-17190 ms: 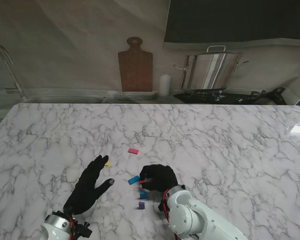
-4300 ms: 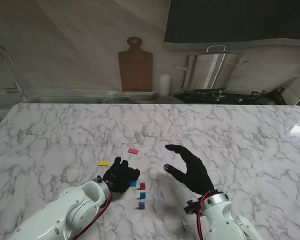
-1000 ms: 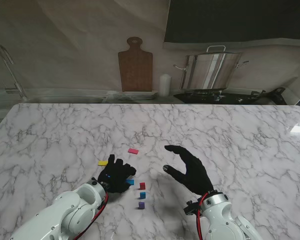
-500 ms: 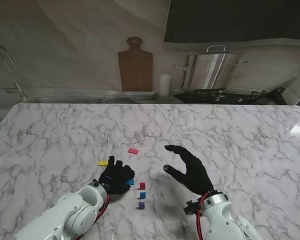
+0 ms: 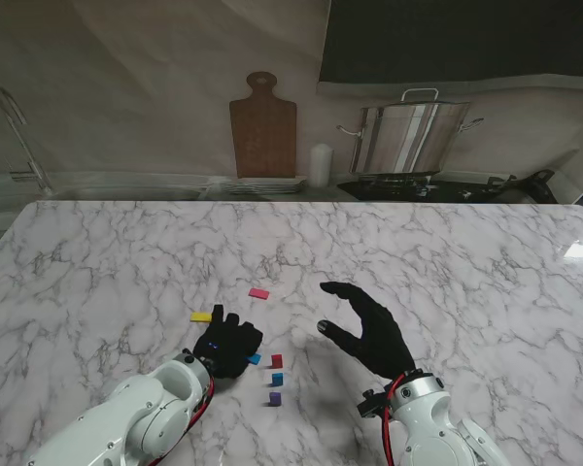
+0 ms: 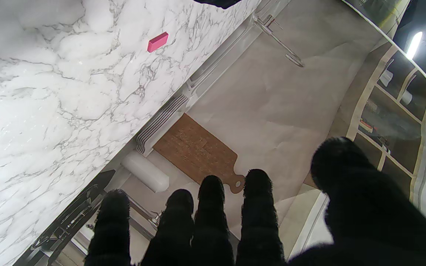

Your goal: Arrange dominoes in a row

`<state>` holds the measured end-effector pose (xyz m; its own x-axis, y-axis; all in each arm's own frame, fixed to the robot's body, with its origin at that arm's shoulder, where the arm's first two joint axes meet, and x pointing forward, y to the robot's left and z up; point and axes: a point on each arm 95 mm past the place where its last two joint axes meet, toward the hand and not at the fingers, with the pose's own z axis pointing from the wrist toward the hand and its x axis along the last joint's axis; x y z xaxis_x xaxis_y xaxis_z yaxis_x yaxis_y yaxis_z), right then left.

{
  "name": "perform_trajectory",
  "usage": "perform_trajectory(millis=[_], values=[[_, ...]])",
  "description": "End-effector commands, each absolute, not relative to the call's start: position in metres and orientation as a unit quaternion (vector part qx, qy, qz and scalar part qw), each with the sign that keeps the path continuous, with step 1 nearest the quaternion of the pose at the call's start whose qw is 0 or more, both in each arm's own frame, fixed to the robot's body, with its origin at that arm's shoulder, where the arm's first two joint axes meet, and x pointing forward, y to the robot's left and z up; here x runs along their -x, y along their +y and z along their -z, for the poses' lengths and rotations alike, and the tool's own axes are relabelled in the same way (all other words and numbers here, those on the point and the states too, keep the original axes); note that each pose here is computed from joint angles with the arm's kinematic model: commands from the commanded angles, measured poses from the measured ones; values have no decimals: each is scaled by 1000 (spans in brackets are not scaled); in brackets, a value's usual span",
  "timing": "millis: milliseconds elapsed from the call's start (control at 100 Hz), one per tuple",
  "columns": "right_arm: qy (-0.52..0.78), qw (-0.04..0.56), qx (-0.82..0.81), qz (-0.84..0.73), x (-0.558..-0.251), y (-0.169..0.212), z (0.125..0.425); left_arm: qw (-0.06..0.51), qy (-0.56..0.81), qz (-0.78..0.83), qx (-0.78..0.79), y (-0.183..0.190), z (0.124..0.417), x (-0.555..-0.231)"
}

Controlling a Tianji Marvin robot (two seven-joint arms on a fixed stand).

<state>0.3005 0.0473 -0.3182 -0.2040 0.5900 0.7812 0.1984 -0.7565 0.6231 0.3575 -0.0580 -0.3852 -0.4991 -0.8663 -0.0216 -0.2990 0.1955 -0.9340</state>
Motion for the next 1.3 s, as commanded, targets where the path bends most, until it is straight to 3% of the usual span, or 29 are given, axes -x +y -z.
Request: perform_trajectory(millis=[0,1290], values=[[321,138,-618,-704,-299,47,320,286,721,480,410,-59,387,-356],[323,137,-618,-704,-298,48,319,279,737,479,386,-62,389,-349]])
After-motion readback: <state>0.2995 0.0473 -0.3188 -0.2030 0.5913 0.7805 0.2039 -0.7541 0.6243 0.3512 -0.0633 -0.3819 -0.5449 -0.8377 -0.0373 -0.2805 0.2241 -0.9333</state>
